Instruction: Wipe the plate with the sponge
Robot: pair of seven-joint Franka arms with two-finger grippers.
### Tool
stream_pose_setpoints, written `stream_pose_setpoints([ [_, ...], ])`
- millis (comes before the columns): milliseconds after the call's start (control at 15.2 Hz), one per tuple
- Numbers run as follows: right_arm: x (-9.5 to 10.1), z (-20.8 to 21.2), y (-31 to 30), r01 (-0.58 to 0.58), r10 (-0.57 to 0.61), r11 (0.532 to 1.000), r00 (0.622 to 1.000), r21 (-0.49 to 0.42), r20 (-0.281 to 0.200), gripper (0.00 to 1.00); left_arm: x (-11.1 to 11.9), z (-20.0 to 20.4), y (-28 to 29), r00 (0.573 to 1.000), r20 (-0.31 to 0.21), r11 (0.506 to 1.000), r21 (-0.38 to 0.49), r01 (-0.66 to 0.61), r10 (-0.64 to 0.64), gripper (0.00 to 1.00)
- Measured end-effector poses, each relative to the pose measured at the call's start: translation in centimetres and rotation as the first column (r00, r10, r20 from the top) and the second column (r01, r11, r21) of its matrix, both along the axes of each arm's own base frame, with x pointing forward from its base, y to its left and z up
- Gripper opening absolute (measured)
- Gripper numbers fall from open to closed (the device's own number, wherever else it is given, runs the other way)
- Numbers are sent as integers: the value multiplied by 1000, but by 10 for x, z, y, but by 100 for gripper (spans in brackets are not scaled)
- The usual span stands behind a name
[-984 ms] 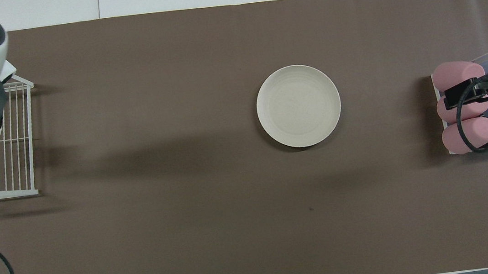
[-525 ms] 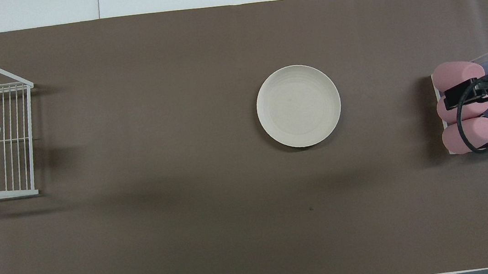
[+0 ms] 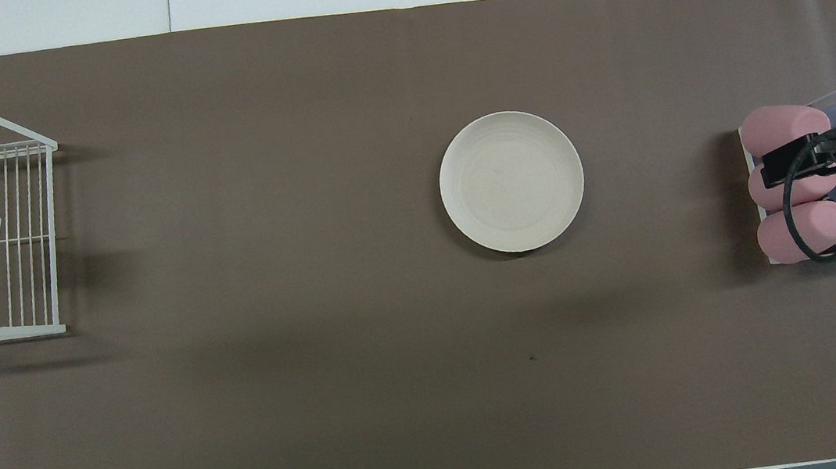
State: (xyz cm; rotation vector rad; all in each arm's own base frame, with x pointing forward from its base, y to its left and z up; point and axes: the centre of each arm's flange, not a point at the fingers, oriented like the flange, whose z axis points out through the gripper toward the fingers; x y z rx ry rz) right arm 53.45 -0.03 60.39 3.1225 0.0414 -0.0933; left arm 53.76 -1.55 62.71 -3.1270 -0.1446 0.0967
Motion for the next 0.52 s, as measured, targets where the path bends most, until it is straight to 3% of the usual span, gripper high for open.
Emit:
stream_pose_setpoints([
  [525, 2, 1, 3, 21, -21, 1000, 1000, -1, 18, 100, 3, 3, -13, 999, 37, 1000, -13, 21, -21, 100],
])
